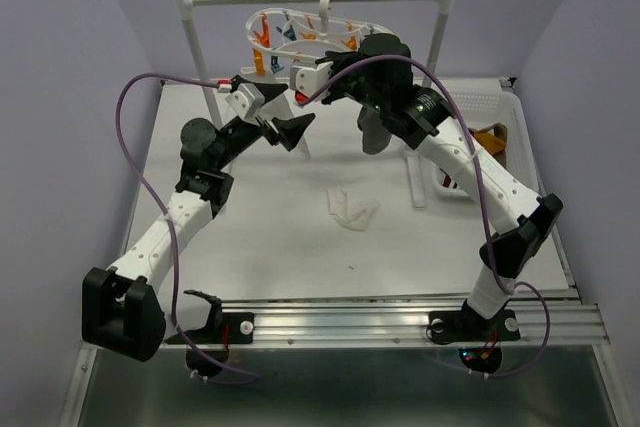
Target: Clip the socks to the hanger
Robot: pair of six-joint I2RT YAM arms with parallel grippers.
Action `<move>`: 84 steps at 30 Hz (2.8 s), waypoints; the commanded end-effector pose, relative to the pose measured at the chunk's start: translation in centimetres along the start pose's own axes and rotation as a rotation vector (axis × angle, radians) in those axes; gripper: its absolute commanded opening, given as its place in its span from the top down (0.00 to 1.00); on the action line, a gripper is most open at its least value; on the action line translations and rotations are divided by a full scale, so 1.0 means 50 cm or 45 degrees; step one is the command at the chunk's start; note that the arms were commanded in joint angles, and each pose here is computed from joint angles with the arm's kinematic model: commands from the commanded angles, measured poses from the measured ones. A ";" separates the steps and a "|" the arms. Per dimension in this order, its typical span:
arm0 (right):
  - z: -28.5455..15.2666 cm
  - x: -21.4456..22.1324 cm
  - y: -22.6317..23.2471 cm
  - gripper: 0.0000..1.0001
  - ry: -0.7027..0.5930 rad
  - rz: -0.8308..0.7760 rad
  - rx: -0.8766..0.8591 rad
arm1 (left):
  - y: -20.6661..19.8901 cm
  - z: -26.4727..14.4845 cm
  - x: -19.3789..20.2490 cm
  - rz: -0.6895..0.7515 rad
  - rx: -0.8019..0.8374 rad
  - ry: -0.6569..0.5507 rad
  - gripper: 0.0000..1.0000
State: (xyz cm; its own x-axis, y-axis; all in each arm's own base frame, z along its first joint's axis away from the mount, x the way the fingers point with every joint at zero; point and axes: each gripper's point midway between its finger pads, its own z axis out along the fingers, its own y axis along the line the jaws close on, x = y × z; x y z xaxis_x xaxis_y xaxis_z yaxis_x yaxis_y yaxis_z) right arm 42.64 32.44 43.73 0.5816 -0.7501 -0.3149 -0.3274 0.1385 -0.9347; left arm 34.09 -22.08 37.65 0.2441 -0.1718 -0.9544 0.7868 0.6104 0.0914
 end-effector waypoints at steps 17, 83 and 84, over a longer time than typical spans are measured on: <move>-0.070 -0.022 -0.046 0.99 -0.044 0.035 0.057 | 0.087 0.001 -0.015 0.250 -0.149 0.052 0.01; -0.091 -0.026 0.003 0.99 -0.083 0.150 -0.012 | 0.099 0.077 -0.163 0.419 -0.227 -0.185 0.53; -0.092 -0.027 0.003 0.99 -0.087 0.150 -0.014 | 0.098 0.077 -0.164 0.420 -0.226 -0.185 0.54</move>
State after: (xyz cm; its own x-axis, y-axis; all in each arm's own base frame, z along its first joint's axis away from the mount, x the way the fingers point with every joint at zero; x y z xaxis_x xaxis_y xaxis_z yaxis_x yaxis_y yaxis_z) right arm 39.73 30.77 43.60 0.5677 -0.7137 -0.4102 -0.3993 0.1970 -0.8954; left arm 39.45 -20.96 42.72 0.4480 -0.0324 -0.8935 0.5881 0.7634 0.2672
